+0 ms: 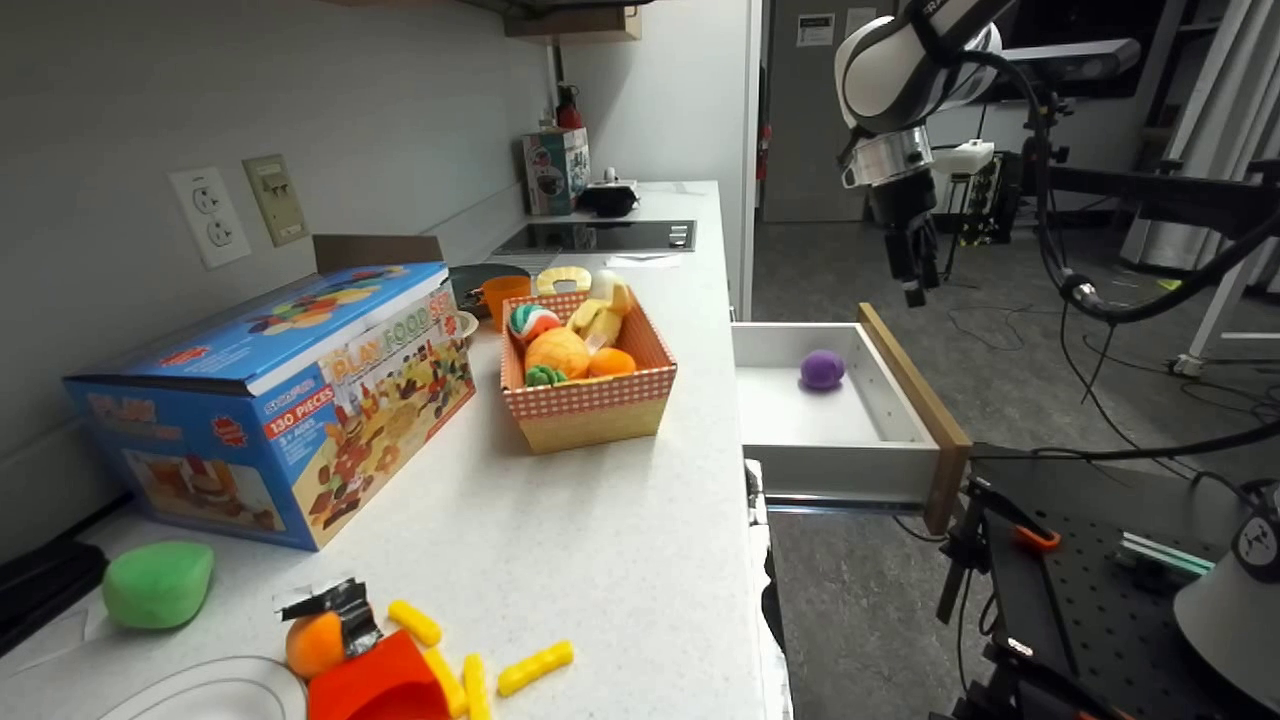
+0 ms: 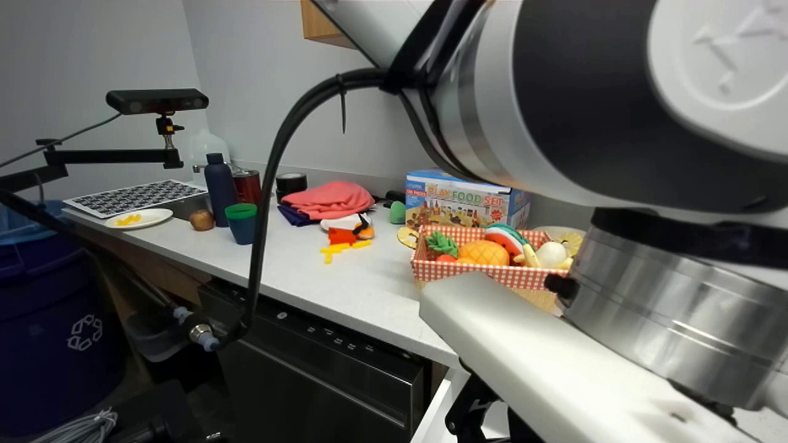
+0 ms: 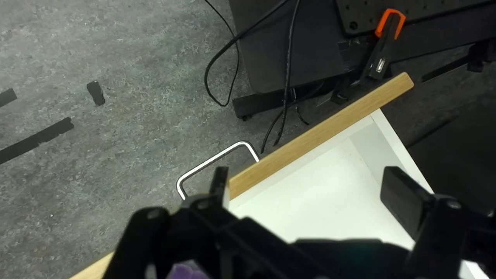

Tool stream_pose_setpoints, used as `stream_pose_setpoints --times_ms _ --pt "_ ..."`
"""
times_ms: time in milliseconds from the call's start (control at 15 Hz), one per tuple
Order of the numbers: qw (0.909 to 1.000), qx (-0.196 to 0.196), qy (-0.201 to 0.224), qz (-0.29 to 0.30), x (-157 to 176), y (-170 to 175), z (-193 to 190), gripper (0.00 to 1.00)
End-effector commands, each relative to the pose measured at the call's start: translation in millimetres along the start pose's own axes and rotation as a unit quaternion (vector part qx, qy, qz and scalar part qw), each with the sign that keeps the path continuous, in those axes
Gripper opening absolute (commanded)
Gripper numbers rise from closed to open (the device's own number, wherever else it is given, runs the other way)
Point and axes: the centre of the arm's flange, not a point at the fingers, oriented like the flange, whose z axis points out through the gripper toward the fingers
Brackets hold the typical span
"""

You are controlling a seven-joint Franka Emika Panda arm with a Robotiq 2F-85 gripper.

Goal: Close the open drawer

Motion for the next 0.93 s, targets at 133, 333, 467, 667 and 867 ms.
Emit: stream_pose_setpoints --times_ms 133,333,467,667,867 --pt "0.9987 0.002 -0.033 -0.039 7 31 38 1.00" --pt "0.9962 0.003 -0.049 -0.072 11 44 60 1.00" --pt "0.9944 -0.003 -0.059 -0.088 18 50 75 1.00" --pt "0.9931 -0.019 -0.065 -0.095 30 58 99 1.00" --pt "0.9922 -0.046 -0.064 -0.096 41 64 120 1.00"
